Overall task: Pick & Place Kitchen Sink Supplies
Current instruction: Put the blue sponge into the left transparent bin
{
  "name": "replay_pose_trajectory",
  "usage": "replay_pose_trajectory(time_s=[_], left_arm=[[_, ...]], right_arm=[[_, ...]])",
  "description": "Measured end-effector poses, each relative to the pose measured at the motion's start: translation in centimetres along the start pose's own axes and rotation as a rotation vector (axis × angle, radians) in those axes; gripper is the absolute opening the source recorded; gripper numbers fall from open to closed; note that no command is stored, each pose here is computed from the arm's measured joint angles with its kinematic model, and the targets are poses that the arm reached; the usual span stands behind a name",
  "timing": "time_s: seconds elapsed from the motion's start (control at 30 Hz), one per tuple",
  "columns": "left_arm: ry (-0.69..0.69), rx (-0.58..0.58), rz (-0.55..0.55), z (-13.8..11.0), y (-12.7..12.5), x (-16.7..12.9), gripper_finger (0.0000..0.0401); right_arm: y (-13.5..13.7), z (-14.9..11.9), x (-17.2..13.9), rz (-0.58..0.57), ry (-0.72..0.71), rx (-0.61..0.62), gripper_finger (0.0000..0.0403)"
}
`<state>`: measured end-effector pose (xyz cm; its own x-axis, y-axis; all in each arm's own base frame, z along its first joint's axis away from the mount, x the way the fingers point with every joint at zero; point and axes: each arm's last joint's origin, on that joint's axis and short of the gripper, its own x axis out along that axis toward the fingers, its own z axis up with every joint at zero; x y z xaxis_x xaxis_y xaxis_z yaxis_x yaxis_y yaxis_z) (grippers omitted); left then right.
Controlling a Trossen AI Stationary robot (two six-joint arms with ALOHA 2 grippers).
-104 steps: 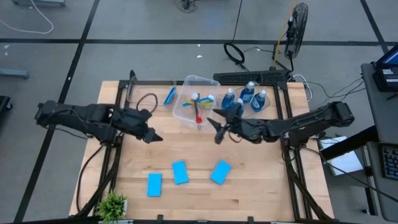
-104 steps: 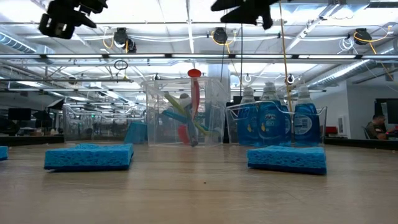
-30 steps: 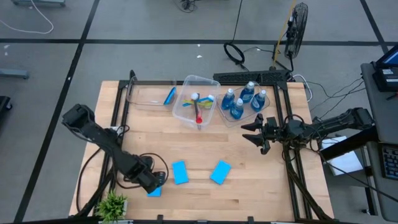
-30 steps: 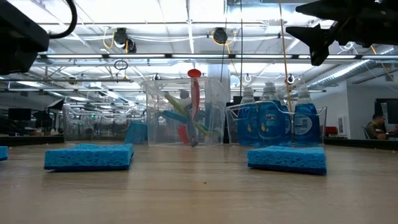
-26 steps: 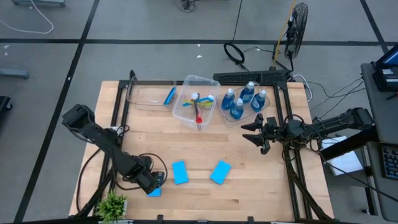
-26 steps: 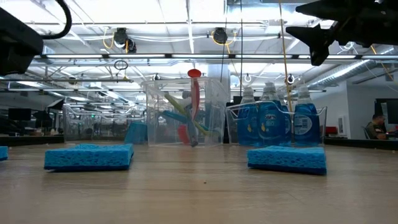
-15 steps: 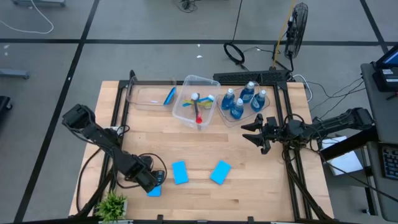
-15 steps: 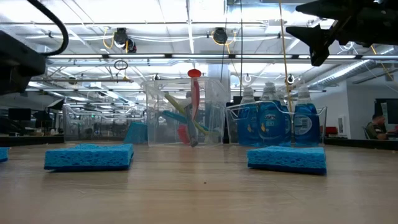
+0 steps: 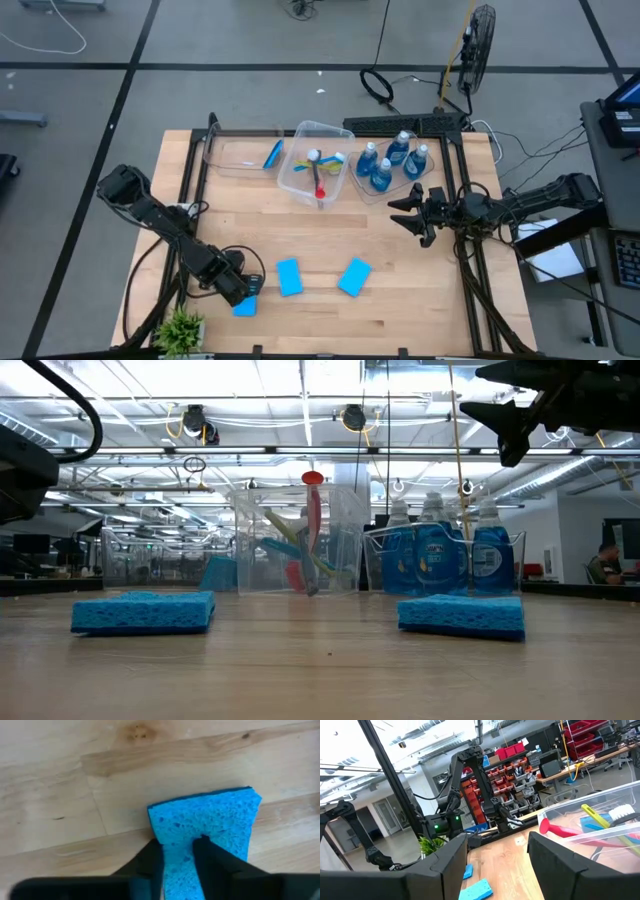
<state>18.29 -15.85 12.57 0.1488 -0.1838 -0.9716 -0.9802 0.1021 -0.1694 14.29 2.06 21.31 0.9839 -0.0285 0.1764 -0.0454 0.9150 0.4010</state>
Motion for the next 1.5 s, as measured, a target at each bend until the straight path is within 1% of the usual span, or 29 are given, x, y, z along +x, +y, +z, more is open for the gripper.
replay_pose_trajectory(time_s=[0.17,0.23,0.4,0.53,0.73,0.9,1.03,1.17,1.27,1.4,1.5], left_arm=[[-0.04,0.018,-0.015,0.1,0.0,0.1,0.0029],[-0.067,0.023,-0.031,0.2,0.0,0.1,0.0011],[-0.089,0.02,-0.047,0.3,0.0,0.1,0.0016],[-0.091,0.045,-0.044,0.3,0.0,0.1,0.0007],[-0.089,0.038,-0.045,0.3,0.1,0.0,0.0005],[-0.092,0.037,-0.05,0.5,0.5,-1.1,0.0005],[-0.092,0.036,-0.047,0.8,1.1,-2.5,0.0005],[-0.077,0.037,-0.107,1.0,1.4,-4.5,0.0003],[-0.098,0.047,-0.191,1.3,1.5,-6.0,0.0003],[-0.171,0.072,-0.334,1.7,1.6,-7.8,0.0003],[-0.197,0.097,-0.407,2.0,1.7,-9.0,0.0003]], right_arm=[[0.0,0.0,0.0,0.001,-0.003,0.001,0.0196],[0.0,0.0,0.0,0.001,-0.005,0.001,0.0196],[0.0,0.1,0.0,0.002,-0.006,0.001,0.0196],[0.0,0.1,0.0,0.001,-0.007,0.001,0.0196],[0.0,0.1,0.0,0.001,-0.006,0.001,0.0196],[0.0,0.1,0.0,0.001,-0.006,0.001,0.0196],[0.0,0.1,0.0,0.001,-0.007,0.001,0.0196],[0.0,0.1,0.0,0.003,-0.006,0.001,0.0196],[0.0,0.1,0.0,0.004,-0.005,0.001,0.0196],[0.0,0.1,0.0,0.004,-0.005,0.001,0.0196],[0.0,0.1,0.0,0.004,-0.006,0.001,0.0196]])
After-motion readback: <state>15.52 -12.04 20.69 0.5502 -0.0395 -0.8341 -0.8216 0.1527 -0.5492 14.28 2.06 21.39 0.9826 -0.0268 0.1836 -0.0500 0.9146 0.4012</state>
